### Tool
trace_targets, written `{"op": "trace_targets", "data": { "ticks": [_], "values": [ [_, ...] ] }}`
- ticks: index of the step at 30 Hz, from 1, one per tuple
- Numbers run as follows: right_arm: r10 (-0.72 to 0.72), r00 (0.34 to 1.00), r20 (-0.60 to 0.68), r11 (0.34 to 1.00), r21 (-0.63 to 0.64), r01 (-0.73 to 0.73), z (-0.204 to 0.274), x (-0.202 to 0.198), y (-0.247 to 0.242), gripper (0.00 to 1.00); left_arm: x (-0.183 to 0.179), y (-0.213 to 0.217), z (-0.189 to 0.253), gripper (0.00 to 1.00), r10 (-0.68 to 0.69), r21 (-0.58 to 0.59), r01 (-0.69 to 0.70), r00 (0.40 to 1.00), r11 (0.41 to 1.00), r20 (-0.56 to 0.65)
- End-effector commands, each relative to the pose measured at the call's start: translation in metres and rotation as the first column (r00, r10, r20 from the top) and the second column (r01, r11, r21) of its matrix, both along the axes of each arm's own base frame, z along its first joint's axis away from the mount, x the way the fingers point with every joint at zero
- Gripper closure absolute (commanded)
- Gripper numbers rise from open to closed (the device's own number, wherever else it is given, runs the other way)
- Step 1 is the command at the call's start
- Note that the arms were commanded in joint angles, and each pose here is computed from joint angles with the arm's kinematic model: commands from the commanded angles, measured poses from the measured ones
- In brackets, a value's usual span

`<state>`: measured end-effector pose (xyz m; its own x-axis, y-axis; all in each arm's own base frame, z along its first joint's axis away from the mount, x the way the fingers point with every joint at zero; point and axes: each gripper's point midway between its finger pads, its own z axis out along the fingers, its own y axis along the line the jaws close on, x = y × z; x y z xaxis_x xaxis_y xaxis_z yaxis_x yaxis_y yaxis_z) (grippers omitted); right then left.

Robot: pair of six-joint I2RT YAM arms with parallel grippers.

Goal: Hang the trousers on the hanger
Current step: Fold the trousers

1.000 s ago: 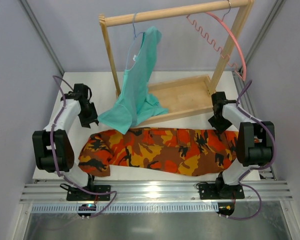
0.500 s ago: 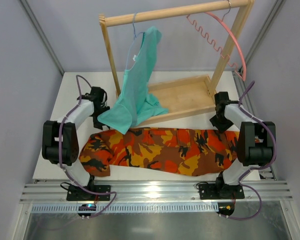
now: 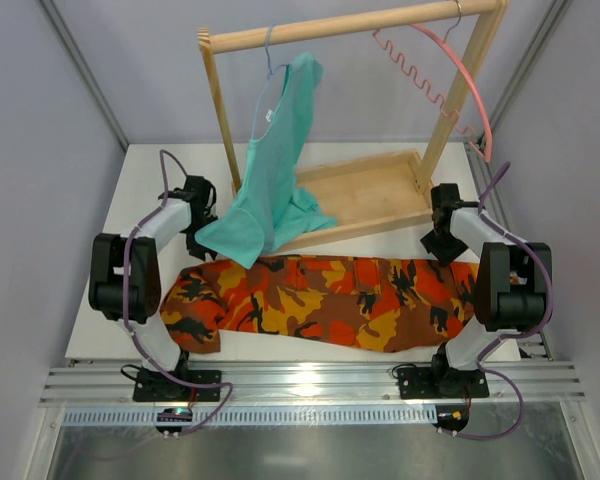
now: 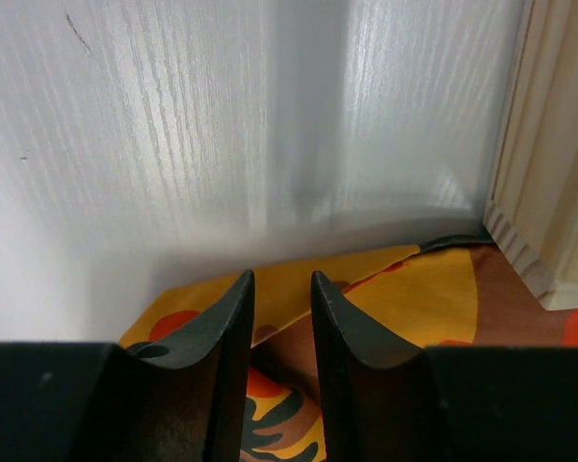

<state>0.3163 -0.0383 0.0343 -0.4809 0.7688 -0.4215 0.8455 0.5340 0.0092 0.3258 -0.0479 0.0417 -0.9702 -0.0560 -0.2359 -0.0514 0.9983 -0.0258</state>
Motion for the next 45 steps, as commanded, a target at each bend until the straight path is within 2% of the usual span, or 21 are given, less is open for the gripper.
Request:
{"op": "trace_targets", "data": {
  "ticks": [1, 11, 19, 29, 35, 37, 45],
  "values": [
    [-0.007, 1.000, 0.009, 1.000, -0.016, 0.007, 0.005, 0.002, -0.006, 0.49, 0.010, 0.005, 0.002, 0.70, -0.012, 0.028, 0.011, 0.999, 1.000, 0.031],
    [-0.014, 1.000, 0.006, 1.000, -0.011, 0.014, 0.005, 0.001, -0.007, 0.48, 0.007, 0.007, 0.008, 0.67, -0.007, 0.039, 0.005, 0.999, 0.999, 0.054],
    [0.008, 1.000, 0.007, 1.000, -0.014, -0.007, 0.006, 0.001, -0.008, 0.49, 0.004, -0.013, 0.023, 0.58, -0.054, -0.071, 0.059, 0.996, 0.996, 0.068],
    [0.023, 1.000, 0.005, 1.000, -0.001, -0.023, 0.004, 0.000, -0.005, 0.49, -0.003, -0.017, 0.019, 0.57, -0.066, -0.098, 0.071, 0.997, 0.993, 0.048],
    [0.024, 1.000, 0.014, 1.000, 0.002, -0.025, 0.006, 0.001, -0.004, 0.49, -0.005, -0.012, 0.008, 0.59, -0.076, -0.047, 0.077, 0.997, 0.996, 0.016],
    [0.028, 0.999, 0.017, 1.000, 0.005, -0.028, 0.007, 0.002, -0.004, 0.50, -0.005, -0.001, 0.002, 0.60, -0.073, 0.038, 0.073, 0.997, 0.997, -0.006],
    [0.025, 1.000, 0.002, 1.000, -0.005, -0.025, 0.010, 0.004, -0.006, 0.50, 0.000, -0.003, -0.003, 0.62, -0.099, 0.110, 0.100, 0.995, 0.989, -0.015]
  ]
}}
